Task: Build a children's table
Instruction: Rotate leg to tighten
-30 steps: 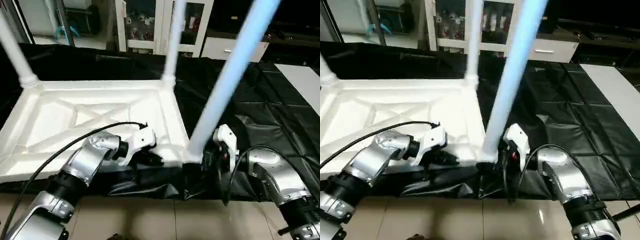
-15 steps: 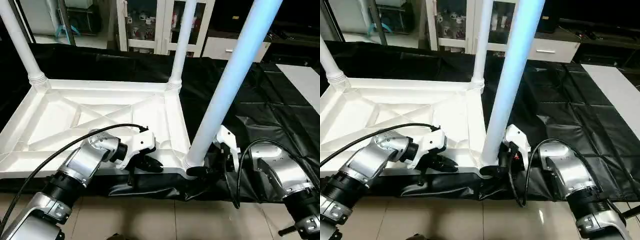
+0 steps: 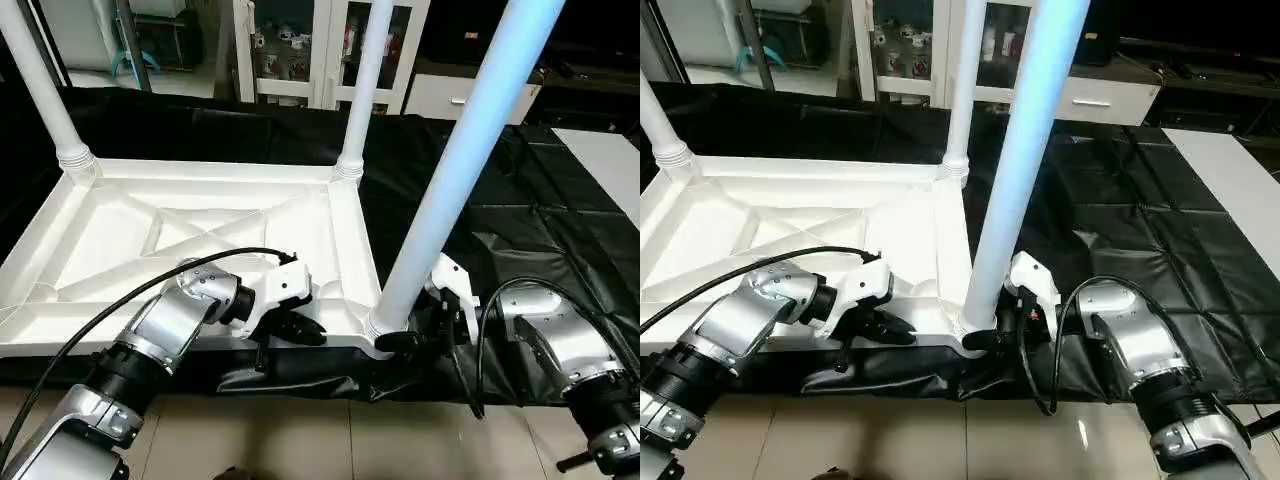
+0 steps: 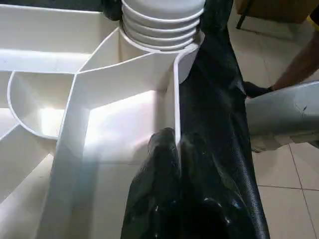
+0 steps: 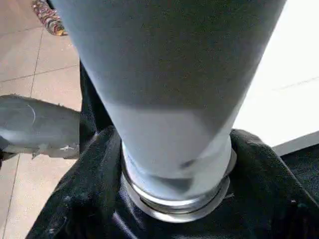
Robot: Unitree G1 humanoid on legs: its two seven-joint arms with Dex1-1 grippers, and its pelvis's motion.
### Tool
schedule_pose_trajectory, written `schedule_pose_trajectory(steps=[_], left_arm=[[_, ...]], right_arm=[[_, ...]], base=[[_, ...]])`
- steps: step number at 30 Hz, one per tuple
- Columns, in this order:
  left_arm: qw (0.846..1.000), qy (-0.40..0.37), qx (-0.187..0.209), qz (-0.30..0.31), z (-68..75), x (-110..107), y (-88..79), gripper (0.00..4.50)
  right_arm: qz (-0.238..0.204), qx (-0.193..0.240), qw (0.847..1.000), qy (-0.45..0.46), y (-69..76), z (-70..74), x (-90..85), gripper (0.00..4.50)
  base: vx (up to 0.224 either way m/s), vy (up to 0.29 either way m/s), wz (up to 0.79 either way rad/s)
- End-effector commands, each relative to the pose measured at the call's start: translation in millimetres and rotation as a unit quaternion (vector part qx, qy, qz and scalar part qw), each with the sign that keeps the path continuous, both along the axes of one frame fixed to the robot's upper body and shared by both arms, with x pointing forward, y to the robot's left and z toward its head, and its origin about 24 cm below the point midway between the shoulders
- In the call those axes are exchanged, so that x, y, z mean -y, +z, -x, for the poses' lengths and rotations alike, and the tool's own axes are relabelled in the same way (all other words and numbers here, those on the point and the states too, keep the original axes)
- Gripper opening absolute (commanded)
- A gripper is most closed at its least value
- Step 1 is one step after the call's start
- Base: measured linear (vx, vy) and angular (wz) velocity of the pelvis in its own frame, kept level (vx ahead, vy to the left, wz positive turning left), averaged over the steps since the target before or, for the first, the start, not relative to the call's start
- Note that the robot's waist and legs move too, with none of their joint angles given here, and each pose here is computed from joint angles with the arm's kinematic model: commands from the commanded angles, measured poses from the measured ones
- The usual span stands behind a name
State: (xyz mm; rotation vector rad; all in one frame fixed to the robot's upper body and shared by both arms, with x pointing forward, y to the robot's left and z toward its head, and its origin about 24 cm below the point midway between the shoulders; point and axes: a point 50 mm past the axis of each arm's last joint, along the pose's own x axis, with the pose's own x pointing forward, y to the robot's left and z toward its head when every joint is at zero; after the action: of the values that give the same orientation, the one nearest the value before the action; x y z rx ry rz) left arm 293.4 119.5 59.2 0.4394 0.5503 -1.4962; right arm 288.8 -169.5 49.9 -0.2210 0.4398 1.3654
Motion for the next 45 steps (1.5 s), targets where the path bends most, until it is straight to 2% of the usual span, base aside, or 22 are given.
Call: schedule_pose_trajectory(steps=[1, 8, 11, 13, 14, 15, 16, 17, 19, 21, 22, 24, 26, 28, 30, 31, 33, 34, 38, 39, 43, 45], left_arm=[[0.999, -0.037, -0.016, -0.011, 8.7, 9.9, -5.9, 0.00], [0.999, -0.031, -0.011, -0.010, 8.0, 10.7, -6.5, 0.00], [1.000, -0.005, 0.011, 0.000, 2.0, 16.6, -7.3, 0.00], [0.998, 0.053, 0.038, 0.007, -10.0, 26.2, -8.5, 0.00], [0.998, 0.053, 0.038, 0.007, -10.0, 26.2, -8.5, 0.00], [0.992, 0.113, 0.061, 0.019, -21.7, 37.7, -8.9, 0.00], [0.988, 0.135, 0.067, 0.021, -25.5, 41.4, -8.9, 0.00], [0.982, 0.170, 0.074, 0.021, -30.9, 46.1, -9.4, 0.00], [0.966, 0.240, 0.091, 0.017, -41.3, 54.5, -10.3, 0.00], [0.952, 0.285, 0.111, 0.011, -48.6, 59.1, -10.3, 0.00], [0.942, 0.309, 0.129, 0.007, -53.4, 60.9, -9.4, 0.00], [0.929, 0.334, 0.162, 0.002, -59.7, 64.4, -6.8, 0.00], [0.921, 0.342, 0.185, 0.006, -63.8, 68.9, -2.8, 0.00], [0.920, 0.343, 0.192, 0.007, -65.0, 70.7, -1.5, 0.00], [0.920, 0.337, 0.201, 0.020, -67.0, 73.8, 2.8, 0.00], [0.920, 0.337, 0.201, 0.020, -67.0, 73.8, 2.8, 0.00], [0.922, 0.327, 0.204, 0.024, -66.7, 73.2, 2.9, 0.00], [0.926, 0.317, 0.204, 0.025, -65.9, 72.6, 2.3, 0.00], [0.934, 0.299, 0.195, 0.021, -62.8, 63.0, -2.4, 0.00], [0.934, 0.299, 0.194, 0.020, -62.7, 59.8, -3.5, 0.00], [0.940, 0.284, 0.187, 0.025, -60.5, 49.6, -5.7, 0.00], [0.953, 0.251, 0.166, 0.027, -54.5, 37.3, -9.0, 0.00]], right_arm=[[0.016, -0.005, 1.000, 0.013, -3.6, 0.4, -2.6, 2.73], [-0.021, 0.001, 1.000, -0.019, -5.0, -1.8, -8.3, 2.73], [-0.054, -0.002, 0.995, -0.081, -8.2, -7.2, -14.1, 2.73], [-0.075, -0.008, 0.986, -0.148, -14.5, -13.0, -22.3, 2.73], [-0.075, -0.008, 0.986, -0.148, -14.5, -13.0, -22.3, 2.73], [-0.092, -0.006, 0.970, -0.226, -21.2, -20.3, -33.2, 2.73], [-0.097, -0.005, 0.962, -0.253, -23.0, -22.9, -37.4, 2.72], [-0.105, -0.003, 0.948, -0.301, -25.6, -27.1, -43.7, 2.72], [-0.102, 0.000, 0.908, -0.407, -32.8, -35.2, -53.0, 2.72], [-0.091, 0.012, 0.876, -0.474, -37.3, -39.4, -59.5, 2.72], [-0.088, 0.018, 0.863, -0.497, -38.4, -41.1, -65.8, 2.72], [-0.082, 0.040, 0.849, -0.520, -36.7, -44.6, -78.3, 2.72], [-0.088, 0.052, 0.847, -0.521, -32.9, -48.1, -90.9, 2.72], [-0.090, 0.059, 0.844, -0.526, -30.7, -49.8, -93.9, 2.72], [-0.124, 0.076, 0.844, -0.517, -18.6, -55.1, -99.5, 2.72], [-0.124, 0.076, 0.844, -0.517, -18.6, -55.1, -99.5, 2.72], [-0.138, 0.084, 0.853, -0.497, -14.8, -55.5, -100.7, 2.72], [-0.140, 0.093, 0.856, -0.488, -13.8, -55.2, -99.1, 3.07], [-0.152, 0.115, 0.858, -0.477, -9.3, -54.7, -82.9, 3.48], [-0.154, 0.117, 0.857, -0.478, -8.2, -55.2, -77.8, 3.71], [-0.154, 0.122, 0.855, -0.480, -3.0, -56.6, -56.5, 3.87], [-0.143, 0.128, 0.873, -0.448, 2.4, -53.9, -37.8, 4.09]], base=[[0.000, 0.000, 0.00], [0.000, 0.000, 0.00], [0.000, 0.000, 0.00], [0.000, 0.000, 0.00], [0.000, 0.000, 0.00], [0.000, 0.000, 0.00], [-0.050, 0.010, -0.06], [0.000, 0.000, 0.00], [0.000, 0.000, 0.00], [0.000, 0.000, 0.00], [0.000, 0.000, 0.00], [0.000, 0.000, 0.00], [0.000, 0.000, 0.00], [0.000, 0.000, 0.00], [0.000, 0.000, 0.00], [0.000, 0.000, 0.00], [0.000, 0.000, 0.00], [0.000, 0.000, 0.00], [0.000, 0.000, 0.00], [0.000, 0.000, 0.00], [0.047, -0.008, 0.01], [0.000, 0.000, 0.00]])
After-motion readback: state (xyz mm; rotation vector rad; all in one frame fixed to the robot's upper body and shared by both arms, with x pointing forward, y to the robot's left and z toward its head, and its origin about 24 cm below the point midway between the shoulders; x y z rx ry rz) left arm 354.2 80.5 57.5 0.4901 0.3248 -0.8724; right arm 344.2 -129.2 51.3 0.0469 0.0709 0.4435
